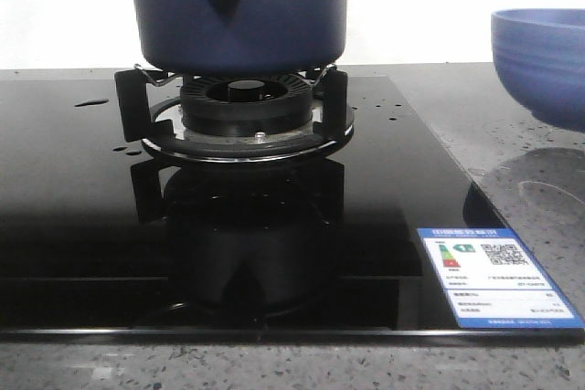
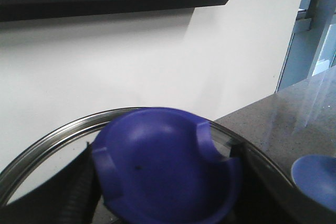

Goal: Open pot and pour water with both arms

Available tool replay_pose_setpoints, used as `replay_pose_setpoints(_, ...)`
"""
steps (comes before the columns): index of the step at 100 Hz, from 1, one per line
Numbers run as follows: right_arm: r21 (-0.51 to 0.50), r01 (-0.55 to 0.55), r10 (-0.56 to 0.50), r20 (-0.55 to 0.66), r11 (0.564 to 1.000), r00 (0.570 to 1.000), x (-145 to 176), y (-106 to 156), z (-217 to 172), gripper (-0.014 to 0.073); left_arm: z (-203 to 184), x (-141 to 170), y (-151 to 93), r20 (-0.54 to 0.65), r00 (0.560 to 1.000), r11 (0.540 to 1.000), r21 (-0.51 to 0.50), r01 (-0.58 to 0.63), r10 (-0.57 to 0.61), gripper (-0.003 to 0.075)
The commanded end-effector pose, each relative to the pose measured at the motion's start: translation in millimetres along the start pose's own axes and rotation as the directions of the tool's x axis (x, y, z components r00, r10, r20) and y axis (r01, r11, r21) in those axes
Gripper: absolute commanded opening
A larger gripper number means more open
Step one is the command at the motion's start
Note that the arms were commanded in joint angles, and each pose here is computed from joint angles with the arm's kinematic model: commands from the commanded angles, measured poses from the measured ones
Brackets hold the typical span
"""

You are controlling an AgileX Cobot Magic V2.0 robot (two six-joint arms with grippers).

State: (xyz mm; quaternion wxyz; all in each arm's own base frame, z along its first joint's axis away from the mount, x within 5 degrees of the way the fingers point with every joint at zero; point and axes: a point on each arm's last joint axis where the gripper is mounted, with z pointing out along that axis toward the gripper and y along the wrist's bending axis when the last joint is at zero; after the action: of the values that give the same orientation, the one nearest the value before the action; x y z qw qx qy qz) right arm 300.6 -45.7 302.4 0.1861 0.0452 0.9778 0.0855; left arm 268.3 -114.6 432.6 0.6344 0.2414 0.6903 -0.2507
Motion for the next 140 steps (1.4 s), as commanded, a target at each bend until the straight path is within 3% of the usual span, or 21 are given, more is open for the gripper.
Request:
replay_pose_setpoints(1, 0.003, -0.001, 0.001, 0.076, 1.000, 0.997, -7.8, 1.7, -14.0, -0.0043, -13.2, -25.1, -7.9, 0.098, 0.995, 1.000, 0.002, 0.017, -0.017, 0.0375)
replay_pose_setpoints(58, 0.014, 0.004, -0.004, 0.033, 1.000, 0.999, -9.1, -1.9, -2.3, -0.0040, -13.2, -25.0, -8.1, 0.097, 0.995, 1.000, 0.004, 0.017, -0.017, 0.0375)
replay_pose_setpoints(69, 0.010, 0.024, -0.024, 0.021, 1.000, 0.999, -9.7, -0.8, -5.9, 0.0060, -13.1, -24.8, -8.9, 0.095, 0.995, 1.000, 0.013, 0.016, -0.017, 0.0375)
replay_pose_setpoints(80, 0.006, 0.037, -0.037, 0.041, 0.999, 0.998, -15.3, 2.6, -20.2, 0.0285, -13.1, -24.1, -11.3, 0.087, 0.996, 0.999, 0.039, 0.013, -0.017, 0.0375)
replay_pose_setpoints(82, 0.004, 0.041, -0.041, 0.052, 0.999, 0.998, -16.6, 4.4, -26.7, 0.0365, -13.2, -23.9, -12.0, 0.084, 0.996, 0.999, 0.047, 0.013, -0.017, 0.0375)
replay_pose_setpoints(89, -0.007, 0.051, -0.050, 0.093, 0.999, 0.994, -19.7, 9.8, -44.6, 0.0469, -10.4, -20.9, -13.7, 0.067, 0.998, 0.997, 0.080, 0.016, -0.021, 0.0375)
replay_pose_setpoints(109, -0.058, 0.076, -0.058, 0.268, 0.995, 0.962, -15.1, 29.4, -98.4, 0.0487, 9.1, -3.0, -21.1, -0.017, 0.998, 0.976, 0.209, 0.056, -0.054, 0.0375)
replay_pose_setpoints(140, -0.035, 0.109, -0.087, 0.393, 0.993, 0.915, 7.3, 41.6, -141.7, 0.0487, 42.8, 25.3, -26.5, -0.091, 0.996, 0.964, 0.264, 0.031, -0.007, 0.0375)
